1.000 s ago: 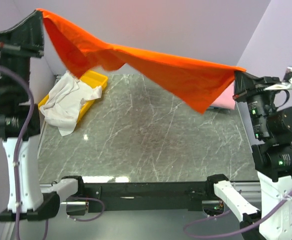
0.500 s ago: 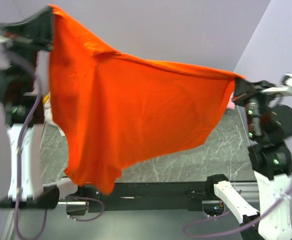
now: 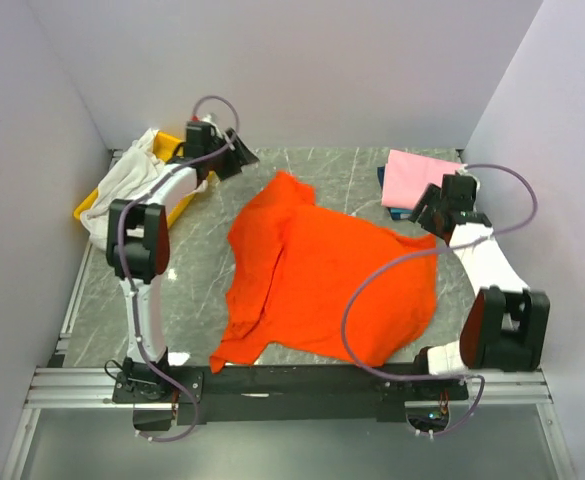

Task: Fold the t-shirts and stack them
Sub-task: Flatten the tshirt out

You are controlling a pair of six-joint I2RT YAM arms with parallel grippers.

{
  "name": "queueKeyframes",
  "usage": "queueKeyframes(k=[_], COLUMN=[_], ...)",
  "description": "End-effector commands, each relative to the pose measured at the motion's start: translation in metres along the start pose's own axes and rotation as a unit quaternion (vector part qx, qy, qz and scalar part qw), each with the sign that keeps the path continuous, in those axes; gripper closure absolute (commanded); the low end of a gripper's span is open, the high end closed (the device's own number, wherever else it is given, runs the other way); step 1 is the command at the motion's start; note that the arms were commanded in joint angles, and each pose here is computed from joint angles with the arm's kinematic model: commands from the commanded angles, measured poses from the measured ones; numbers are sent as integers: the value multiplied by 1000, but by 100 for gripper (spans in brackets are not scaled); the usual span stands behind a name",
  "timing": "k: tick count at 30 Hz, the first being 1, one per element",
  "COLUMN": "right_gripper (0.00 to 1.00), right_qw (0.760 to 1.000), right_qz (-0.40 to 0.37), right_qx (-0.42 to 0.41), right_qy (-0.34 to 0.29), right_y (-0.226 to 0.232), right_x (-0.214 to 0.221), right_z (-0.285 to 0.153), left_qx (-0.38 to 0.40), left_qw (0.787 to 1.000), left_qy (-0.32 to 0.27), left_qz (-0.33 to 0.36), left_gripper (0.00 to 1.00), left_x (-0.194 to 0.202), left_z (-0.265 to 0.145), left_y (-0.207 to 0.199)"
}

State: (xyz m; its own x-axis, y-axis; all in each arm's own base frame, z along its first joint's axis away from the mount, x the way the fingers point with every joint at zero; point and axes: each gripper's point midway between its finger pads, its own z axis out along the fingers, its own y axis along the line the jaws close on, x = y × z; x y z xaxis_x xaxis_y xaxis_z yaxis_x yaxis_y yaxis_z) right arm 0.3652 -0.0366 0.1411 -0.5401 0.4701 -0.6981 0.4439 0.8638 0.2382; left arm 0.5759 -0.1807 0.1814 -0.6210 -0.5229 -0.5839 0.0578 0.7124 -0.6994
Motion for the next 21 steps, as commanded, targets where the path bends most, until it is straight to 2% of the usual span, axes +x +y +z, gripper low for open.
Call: queueKeyframes(k=[1,2,6,10,14,21], right_gripper=[21,15,14,15,18,18], right_qw=[998,997,997,995,991,985], right_qz=[-14,-15,-14,-1,12,28], right_qx=[-62,-66,-82,-88,-84,-98], right_qy=[-23,-22,-8,55,99,136], right_y=[32,35,36,32,23,27], right_x=[-43,-45,-34,5,44,65], right_z=[-3,-4,-16,-18,-13,-6], left_qx=[57,59,48,19,18,-33], left_qw=[996,996,998,997,992,979], left_qy=[-30,-22,16,77,120,197], left_qz=[60,59,44,7,-25,-48], left_gripper=[27,26,26,27,27,27], left_x=[-22,-13,19,69,106,162], left_z=[-28,-29,-45,-59,-73,-78], left_y=[-73,-77,-73,-45,-35,5])
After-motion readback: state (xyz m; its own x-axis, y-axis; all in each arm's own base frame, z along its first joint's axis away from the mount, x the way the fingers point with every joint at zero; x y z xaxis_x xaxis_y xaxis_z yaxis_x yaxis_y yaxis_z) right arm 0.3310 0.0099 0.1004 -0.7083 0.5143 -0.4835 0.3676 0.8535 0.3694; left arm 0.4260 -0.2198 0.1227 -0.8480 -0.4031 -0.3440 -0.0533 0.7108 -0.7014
